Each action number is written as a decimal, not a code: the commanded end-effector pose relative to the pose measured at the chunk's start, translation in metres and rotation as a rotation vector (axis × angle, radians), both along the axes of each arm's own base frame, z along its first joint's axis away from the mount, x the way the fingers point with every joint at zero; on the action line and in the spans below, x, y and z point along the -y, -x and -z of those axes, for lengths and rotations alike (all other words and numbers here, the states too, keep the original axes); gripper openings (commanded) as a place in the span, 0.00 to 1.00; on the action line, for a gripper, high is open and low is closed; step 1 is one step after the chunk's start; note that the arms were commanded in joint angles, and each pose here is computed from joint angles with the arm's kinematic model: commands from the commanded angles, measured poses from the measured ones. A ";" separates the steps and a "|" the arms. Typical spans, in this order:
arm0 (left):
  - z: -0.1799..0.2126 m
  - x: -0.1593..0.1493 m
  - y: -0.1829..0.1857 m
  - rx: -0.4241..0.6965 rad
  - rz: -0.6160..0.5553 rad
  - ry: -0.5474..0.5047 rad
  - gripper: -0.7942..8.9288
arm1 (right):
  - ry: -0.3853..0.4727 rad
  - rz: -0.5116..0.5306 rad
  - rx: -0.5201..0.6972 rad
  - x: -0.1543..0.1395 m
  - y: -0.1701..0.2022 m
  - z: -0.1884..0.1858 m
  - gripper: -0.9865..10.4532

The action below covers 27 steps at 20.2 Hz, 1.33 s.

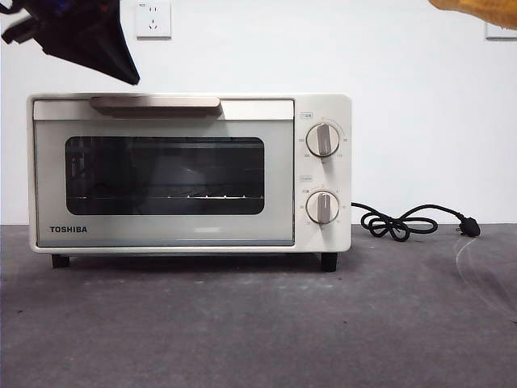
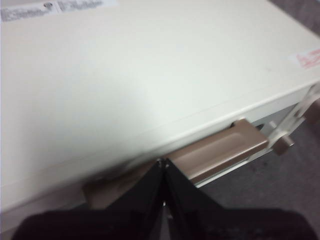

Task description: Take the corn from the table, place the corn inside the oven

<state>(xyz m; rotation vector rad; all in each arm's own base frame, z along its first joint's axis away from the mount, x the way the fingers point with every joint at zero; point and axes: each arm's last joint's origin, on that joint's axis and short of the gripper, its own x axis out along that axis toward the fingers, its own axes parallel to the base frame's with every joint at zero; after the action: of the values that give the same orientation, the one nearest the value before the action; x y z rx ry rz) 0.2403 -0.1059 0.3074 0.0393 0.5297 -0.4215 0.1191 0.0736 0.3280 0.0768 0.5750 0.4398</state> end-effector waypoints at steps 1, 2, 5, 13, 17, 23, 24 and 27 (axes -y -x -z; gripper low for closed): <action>0.006 0.002 -0.005 0.000 -0.004 -0.050 0.08 | -0.015 -0.003 -0.002 0.000 0.000 -0.001 0.08; 0.008 0.003 -0.007 -0.006 -0.012 -0.060 0.08 | -0.016 -0.003 -0.001 0.000 0.000 -0.001 0.08; 0.016 0.005 -0.013 -0.035 -0.016 -0.078 0.08 | -0.017 -0.004 0.001 0.000 0.000 -0.001 0.08; 0.036 0.011 -0.014 -0.160 0.016 -0.125 0.08 | -0.016 -0.004 0.000 0.000 0.000 -0.001 0.08; 0.041 0.014 -0.007 -0.231 0.041 -0.160 0.08 | -0.017 -0.003 0.001 0.000 0.000 -0.001 0.08; 0.048 0.017 0.004 -0.332 0.070 -0.213 0.08 | -0.017 -0.003 0.002 0.000 0.000 -0.001 0.08; 0.049 0.018 0.006 -0.345 0.075 -0.220 0.08 | -0.017 -0.003 0.002 0.000 0.000 -0.001 0.08; 0.051 0.017 0.009 -0.373 0.079 -0.237 0.08 | -0.019 -0.002 0.000 0.000 0.000 -0.001 0.08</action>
<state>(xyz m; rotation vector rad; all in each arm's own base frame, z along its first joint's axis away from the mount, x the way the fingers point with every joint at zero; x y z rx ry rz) 0.2323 -0.1253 0.2923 0.1492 0.7628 -0.4775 0.1191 0.0739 0.3281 0.0811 0.5762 0.4466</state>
